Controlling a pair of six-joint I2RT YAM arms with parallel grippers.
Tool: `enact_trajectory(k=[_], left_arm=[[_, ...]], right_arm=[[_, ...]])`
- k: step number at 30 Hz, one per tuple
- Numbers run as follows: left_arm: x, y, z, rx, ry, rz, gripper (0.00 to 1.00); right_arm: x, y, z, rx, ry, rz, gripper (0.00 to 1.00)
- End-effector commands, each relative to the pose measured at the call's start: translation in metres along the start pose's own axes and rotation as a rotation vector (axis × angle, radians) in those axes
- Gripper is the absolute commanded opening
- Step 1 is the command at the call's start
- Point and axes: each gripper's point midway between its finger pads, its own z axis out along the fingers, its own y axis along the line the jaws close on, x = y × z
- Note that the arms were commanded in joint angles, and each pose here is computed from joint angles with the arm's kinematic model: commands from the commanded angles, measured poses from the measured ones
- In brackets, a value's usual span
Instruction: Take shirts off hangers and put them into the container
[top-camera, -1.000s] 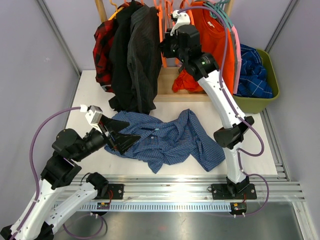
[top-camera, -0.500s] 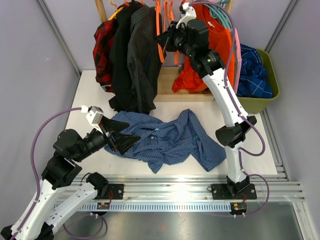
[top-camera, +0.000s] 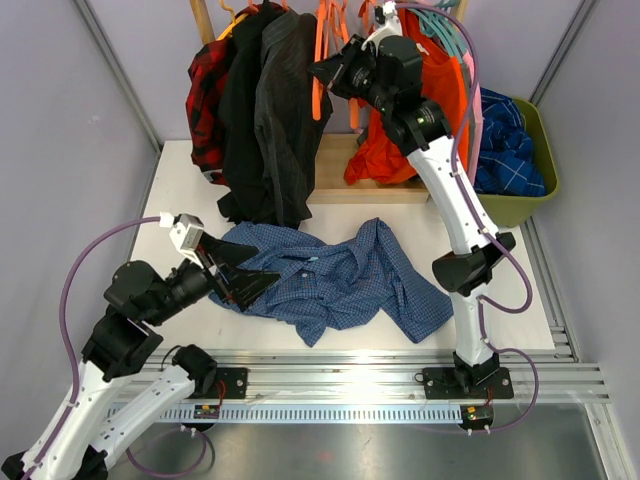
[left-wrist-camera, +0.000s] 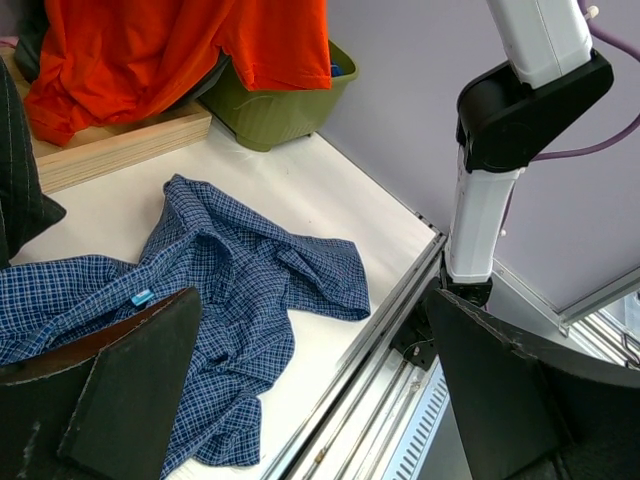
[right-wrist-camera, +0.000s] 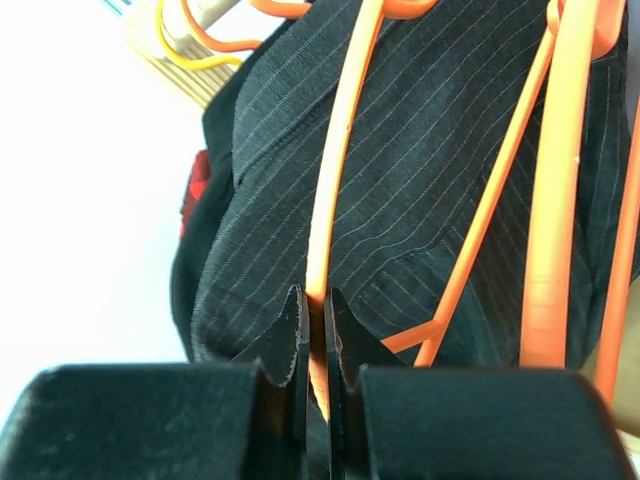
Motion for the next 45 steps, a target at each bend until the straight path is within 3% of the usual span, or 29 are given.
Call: enact_trajectory(k=[1,10,14,23,27,34,41,42,43,44,45], left_arm=[[-0.007,-0.003,-0.001,0.009,-0.036,0.003,0.99],[-0.009,-0.006,-0.004,0.02,-0.047,0.001,0.99],[-0.009,-0.006,-0.006,0.015,-0.051,0.0,0.99],[-0.009,-0.006,-0.011,0.01,-0.063,0.0,0.99],[-0.007,-0.005,-0.012,0.005,-0.066,0.001,0.99],[-0.004,-0.005,-0.005,0.025,-0.061,-0.012,0.99],[-0.005,-0.006,-0.005,0.029,-0.059,-0.013,0.99],[-0.005,-0.006,-0.005,0.031,-0.058,-0.013,0.98],[-0.004,-0.005,-0.005,0.025,-0.057,-0.015,0.99],[-0.004,-0.005,-0.006,0.026,-0.059,-0.014,0.99],[-0.005,-0.006,-0.006,0.026,-0.06,-0.013,0.98]], right_arm=[[-0.071,0.037,-0.036,-0.049,-0.195,0.063,0.0],[-0.09,0.047,-0.061,-0.052,-0.201,0.245,0.0],[-0.093,0.031,-0.061,-0.04,-0.169,0.322,0.0],[-0.062,0.005,-0.039,-0.027,-0.037,0.437,0.0],[-0.049,0.005,-0.037,-0.029,0.012,0.448,0.0],[-0.012,0.0,-0.038,-0.032,0.162,0.333,0.0],[-0.001,-0.017,-0.038,0.025,0.188,0.293,0.0],[-0.002,-0.016,-0.04,0.026,0.184,0.289,0.01],[-0.004,-0.017,-0.041,0.027,0.18,0.275,0.12],[-0.005,-0.015,-0.042,0.02,0.18,0.266,0.44],[-0.008,-0.01,-0.045,0.005,0.178,0.253,0.52]])
